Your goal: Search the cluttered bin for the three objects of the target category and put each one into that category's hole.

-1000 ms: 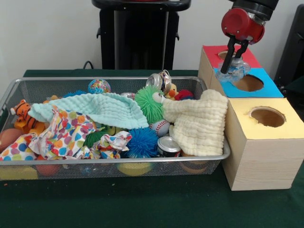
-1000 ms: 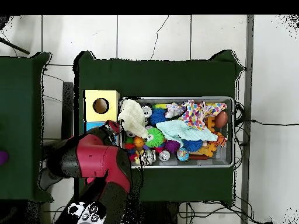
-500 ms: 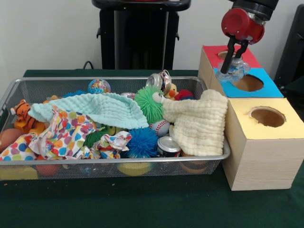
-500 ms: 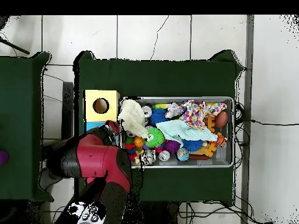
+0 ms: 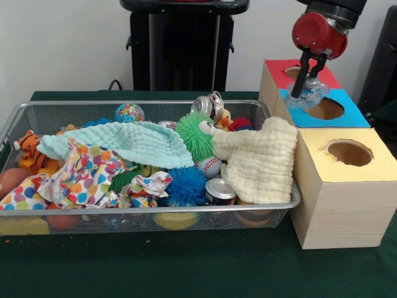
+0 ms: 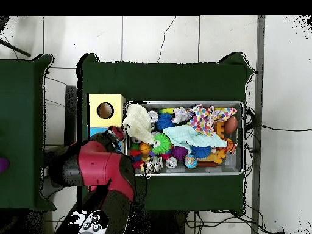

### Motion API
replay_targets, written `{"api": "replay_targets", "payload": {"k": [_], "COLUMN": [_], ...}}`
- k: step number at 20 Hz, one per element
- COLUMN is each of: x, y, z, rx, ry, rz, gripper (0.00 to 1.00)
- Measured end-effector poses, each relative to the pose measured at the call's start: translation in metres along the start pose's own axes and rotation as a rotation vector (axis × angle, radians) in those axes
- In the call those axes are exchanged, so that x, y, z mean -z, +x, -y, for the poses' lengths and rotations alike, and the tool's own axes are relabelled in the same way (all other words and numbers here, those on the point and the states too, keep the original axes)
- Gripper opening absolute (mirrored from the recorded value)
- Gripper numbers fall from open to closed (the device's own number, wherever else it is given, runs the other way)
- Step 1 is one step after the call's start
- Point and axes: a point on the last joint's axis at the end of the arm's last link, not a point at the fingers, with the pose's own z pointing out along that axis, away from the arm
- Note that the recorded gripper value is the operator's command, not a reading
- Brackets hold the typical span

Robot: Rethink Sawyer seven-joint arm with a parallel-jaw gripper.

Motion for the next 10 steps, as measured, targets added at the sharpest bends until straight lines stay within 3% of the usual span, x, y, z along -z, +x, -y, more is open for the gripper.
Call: {"api": "replay_targets", "payload": {"k": [10], "x": [-0.005], "y": [-0.003], "z": [-0.022], "rx": [0.034], "ry": [0.003], "rz": [-0.008], "gripper": [0.00]}}
